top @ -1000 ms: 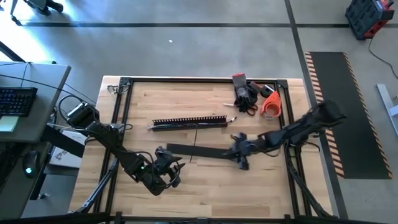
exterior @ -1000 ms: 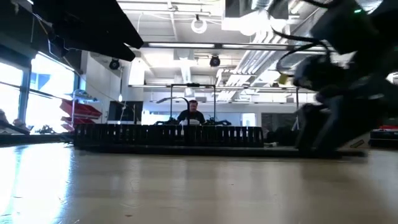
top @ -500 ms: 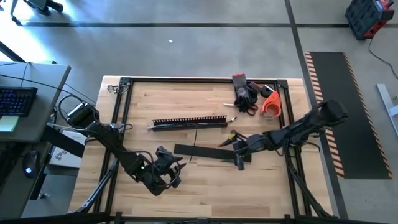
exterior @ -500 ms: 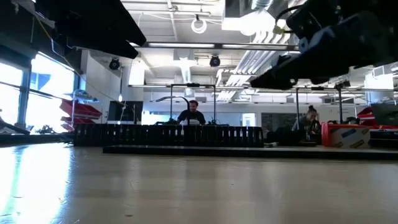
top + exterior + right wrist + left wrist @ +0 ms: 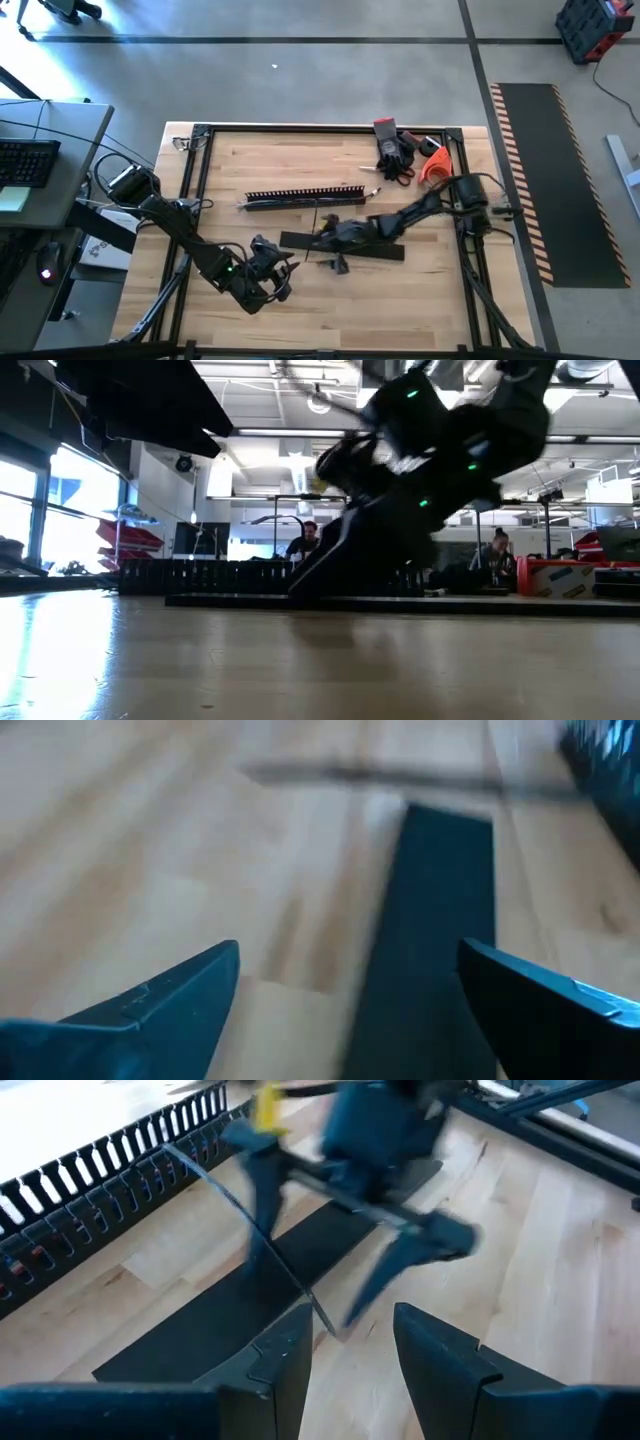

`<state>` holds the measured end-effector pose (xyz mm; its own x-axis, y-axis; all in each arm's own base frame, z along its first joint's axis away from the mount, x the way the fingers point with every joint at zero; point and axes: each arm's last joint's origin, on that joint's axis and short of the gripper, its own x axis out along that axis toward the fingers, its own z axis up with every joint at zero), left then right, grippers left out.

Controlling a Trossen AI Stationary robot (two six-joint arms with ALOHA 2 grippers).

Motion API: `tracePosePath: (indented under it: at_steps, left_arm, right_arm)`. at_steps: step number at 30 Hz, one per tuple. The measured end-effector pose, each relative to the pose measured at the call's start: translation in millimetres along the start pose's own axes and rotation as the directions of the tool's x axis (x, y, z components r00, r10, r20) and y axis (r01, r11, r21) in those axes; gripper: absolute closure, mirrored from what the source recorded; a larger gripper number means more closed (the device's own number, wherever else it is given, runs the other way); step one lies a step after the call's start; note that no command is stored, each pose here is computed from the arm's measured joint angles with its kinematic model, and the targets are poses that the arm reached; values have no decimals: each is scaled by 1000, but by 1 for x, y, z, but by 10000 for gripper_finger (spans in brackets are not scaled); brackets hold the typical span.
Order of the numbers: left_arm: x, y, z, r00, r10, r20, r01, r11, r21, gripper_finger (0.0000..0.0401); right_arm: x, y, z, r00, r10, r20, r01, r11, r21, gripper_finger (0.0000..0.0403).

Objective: Ziptie cables
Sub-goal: Close the black cable duct with the black cable duct cover

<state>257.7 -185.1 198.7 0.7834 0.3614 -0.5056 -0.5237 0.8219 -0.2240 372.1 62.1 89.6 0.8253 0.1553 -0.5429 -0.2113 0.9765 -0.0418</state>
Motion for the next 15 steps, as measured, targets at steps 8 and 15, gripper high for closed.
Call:
tracePosePath:
  at_steps: [8,15]
  left_arm:
    - [-2,3,-1,999,36,29,-37,999,17,275]
    - [-2,4,-1,998,49,41,-50,998,27,275]
  right_arm:
    - [15,-27,5,997,-45,-65,49,997,63,27]
    - [12,-26,3,998,-56,-27,57,996,75,38]
